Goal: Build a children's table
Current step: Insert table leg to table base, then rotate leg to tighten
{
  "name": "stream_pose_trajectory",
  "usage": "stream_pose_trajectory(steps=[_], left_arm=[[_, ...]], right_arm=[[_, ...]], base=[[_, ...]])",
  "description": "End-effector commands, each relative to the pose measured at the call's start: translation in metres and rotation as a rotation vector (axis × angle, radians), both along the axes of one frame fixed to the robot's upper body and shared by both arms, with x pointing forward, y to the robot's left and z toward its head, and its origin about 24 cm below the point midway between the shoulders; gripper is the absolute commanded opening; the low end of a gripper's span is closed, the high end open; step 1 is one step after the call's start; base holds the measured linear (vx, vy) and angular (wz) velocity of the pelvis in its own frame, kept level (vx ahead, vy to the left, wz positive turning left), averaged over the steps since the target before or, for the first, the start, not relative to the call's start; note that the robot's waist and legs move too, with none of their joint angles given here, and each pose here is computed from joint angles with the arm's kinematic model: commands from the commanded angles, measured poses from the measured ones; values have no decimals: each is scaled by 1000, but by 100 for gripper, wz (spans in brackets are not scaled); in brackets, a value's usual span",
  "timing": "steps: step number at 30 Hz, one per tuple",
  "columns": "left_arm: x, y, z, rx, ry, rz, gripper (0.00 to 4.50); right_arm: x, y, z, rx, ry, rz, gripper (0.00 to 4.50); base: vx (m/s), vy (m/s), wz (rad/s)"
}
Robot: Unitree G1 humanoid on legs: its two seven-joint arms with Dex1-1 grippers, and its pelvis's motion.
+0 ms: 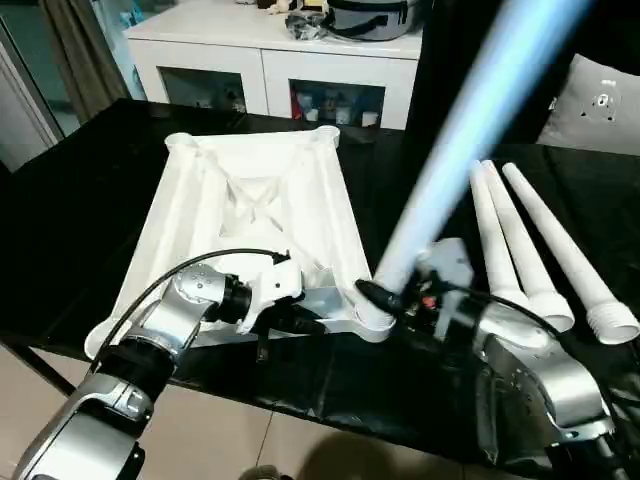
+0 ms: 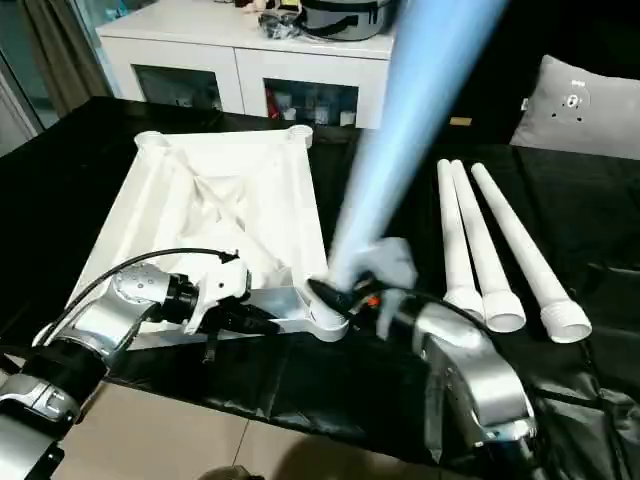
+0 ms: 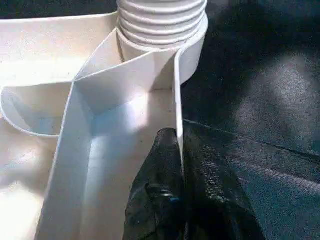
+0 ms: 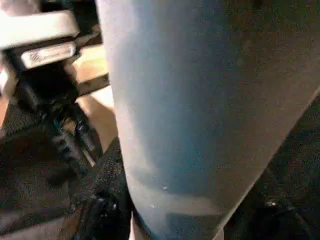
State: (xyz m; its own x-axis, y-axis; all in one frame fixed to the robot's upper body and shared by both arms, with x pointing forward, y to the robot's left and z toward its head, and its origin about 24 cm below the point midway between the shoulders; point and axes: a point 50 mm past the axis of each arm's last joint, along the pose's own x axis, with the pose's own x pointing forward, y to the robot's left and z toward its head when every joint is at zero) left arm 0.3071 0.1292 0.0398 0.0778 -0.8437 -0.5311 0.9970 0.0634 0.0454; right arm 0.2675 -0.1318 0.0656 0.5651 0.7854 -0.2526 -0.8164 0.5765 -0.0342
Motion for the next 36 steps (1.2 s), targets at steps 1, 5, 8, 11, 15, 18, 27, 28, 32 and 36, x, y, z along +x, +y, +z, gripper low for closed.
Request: stream_pose_trajectory(steps=[1,5,8,11,15,18,27,28,32,36], left_arm=[[7,-2,14,-2,-61,-34,0],[9,-3,16,2,-70,-46,0],[10,-5,18,-11,-72,-54,0],[13,-6,23,-28,-71,-66,0],[24,-11,34,-29,-97,-86,0],[31,-15,42,-31,-119,-76,0],[38,-3,42,-16,-145,19,0],[35,2,37,-17,-142,59,0],[28,10,28,-60,-116,167,0],[12,11,21,-107,-93,258,0]], right_arm=[[-13,-7,-39,-151,189,55,189],[-17,-3,-45,-146,240,135,189],[-21,-2,-49,-110,274,150,189],[-20,-2,-53,-99,295,152,189],[-18,2,-54,-29,328,151,189],[-20,3,-56,-29,338,167,189],[-13,8,-60,-72,304,82,189],[-11,8,-63,-94,303,41,189],[-3,8,-66,-110,295,-72,189],[9,5,-65,-91,283,-216,189]], base=[[0,0,0],[0,0,0],[0,0,0],[0,0,0],[0,0,0],[0,0,0],[0,0,0],[0,0,0],[0,0,0],[0,0,0]])
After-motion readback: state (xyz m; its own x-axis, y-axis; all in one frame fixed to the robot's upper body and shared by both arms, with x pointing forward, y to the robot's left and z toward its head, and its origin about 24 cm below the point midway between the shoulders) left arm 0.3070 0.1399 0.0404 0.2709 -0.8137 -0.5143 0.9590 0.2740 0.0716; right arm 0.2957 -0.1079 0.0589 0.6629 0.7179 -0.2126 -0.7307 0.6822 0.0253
